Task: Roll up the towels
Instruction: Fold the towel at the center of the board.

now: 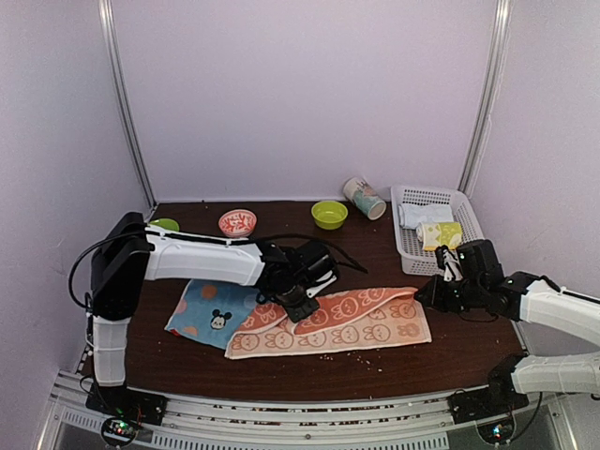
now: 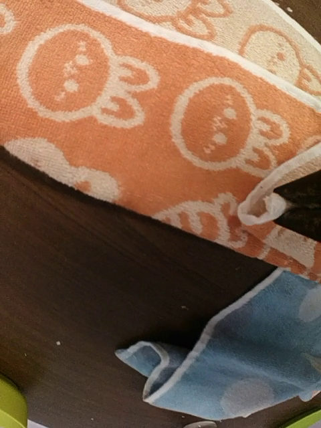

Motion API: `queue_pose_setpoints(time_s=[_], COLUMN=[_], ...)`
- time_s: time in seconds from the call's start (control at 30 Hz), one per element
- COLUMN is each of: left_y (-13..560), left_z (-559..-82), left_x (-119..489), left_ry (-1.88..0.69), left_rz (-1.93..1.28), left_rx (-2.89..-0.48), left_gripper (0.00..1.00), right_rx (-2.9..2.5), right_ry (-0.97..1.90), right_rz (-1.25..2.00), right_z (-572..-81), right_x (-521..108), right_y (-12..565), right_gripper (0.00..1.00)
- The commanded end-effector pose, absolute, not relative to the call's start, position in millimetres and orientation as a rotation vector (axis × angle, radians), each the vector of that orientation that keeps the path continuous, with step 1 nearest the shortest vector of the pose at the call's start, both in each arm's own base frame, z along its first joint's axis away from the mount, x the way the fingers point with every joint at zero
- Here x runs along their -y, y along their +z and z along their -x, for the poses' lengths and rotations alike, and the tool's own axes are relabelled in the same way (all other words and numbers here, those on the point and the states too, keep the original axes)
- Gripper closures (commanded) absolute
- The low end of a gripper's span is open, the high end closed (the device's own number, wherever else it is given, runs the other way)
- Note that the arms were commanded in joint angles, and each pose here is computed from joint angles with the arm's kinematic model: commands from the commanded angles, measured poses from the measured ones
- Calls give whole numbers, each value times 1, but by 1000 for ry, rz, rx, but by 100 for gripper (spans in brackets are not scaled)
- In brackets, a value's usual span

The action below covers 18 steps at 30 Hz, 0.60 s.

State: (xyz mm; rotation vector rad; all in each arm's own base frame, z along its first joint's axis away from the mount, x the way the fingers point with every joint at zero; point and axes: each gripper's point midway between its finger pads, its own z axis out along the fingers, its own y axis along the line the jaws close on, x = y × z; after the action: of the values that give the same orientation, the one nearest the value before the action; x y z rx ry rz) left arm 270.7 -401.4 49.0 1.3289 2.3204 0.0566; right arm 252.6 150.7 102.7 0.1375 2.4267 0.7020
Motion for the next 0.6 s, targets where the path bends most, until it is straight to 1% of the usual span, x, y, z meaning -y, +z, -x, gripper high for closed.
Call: queue_pose_setpoints(time_s=[0.0,0.1,0.23,0.4,0.57], left_y=[104,119,122,131,128], left_z=[-276,-271,-265,-261,-254], left_x=[383,359,324,296,268], left_ry=[20,-19,-59,-133,-185], left_rz=[-1170,-1087,-990,-876,-766], left_rx=[-2235,-2216,-2218,-2177,-2133], left_gripper=[100,100,100,100,100], right_rx=[-2409,-2416,-2417,-2424,-2436], right_ry=[704,700,696,680,680], right_rz=[-107,-102,-101,-108,-111], right_z=[-253,-252,-254,-257,-256], right_x=[-153,-153,-154,-154,-155], right_y=[114,112,112,110,104], right_gripper=[100,100,100,100,100])
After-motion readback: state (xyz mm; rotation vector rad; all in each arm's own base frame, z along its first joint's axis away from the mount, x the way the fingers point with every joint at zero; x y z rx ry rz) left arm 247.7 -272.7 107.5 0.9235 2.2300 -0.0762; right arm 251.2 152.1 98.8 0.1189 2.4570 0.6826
